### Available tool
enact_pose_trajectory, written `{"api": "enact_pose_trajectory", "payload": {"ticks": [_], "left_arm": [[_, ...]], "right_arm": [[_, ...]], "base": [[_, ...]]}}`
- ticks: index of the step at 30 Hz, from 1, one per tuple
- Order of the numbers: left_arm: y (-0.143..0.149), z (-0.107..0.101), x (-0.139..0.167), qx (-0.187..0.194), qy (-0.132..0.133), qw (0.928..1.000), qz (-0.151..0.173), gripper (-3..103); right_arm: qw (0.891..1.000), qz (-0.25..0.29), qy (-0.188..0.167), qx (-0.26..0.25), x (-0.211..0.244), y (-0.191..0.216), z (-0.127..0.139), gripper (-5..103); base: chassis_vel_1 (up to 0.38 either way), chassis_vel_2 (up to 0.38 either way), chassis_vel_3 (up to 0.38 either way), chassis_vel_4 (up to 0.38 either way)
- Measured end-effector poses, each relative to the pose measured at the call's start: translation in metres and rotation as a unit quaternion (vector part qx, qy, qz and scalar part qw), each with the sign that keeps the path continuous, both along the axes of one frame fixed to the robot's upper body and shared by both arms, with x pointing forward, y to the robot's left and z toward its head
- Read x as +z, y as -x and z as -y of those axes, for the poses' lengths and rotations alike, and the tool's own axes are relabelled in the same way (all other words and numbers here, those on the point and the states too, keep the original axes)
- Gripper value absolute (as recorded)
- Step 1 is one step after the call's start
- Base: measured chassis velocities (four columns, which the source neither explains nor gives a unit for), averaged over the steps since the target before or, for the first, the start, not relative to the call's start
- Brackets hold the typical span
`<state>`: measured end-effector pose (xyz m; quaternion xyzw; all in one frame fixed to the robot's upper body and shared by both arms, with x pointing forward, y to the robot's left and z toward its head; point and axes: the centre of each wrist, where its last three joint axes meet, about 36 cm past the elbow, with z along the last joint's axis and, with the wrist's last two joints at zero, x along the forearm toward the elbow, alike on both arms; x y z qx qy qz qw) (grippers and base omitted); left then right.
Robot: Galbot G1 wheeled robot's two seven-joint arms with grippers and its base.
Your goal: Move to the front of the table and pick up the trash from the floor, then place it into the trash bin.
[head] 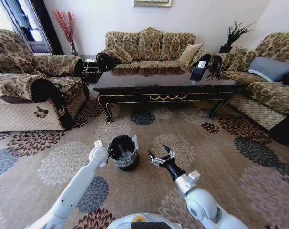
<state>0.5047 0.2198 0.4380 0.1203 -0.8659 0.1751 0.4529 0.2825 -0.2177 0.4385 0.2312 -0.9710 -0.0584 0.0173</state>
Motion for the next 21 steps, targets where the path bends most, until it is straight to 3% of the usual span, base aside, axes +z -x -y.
{"api": "enact_pose_trajectory", "payload": {"ticks": [14,17,21], "left_arm": [[-0.010,0.004,-0.006,0.000,0.011,0.9999,0.000,3],[-0.011,0.004,-0.001,-0.002,0.014,0.9998,0.012,19],[-0.010,0.005,0.003,-0.007,0.017,0.9994,0.030,30]], "right_arm": [[1.000,0.000,0.003,0.000,0.001,0.001,0.003,100],[1.000,-0.003,0.002,0.000,-0.002,0.002,0.002,100],[1.000,-0.007,0.003,-0.001,-0.004,0.005,0.003,100]], "base": [[0.000,0.000,0.000,0.000],[0.000,0.000,0.000,0.000],[0.000,0.000,0.000,0.000]]}}
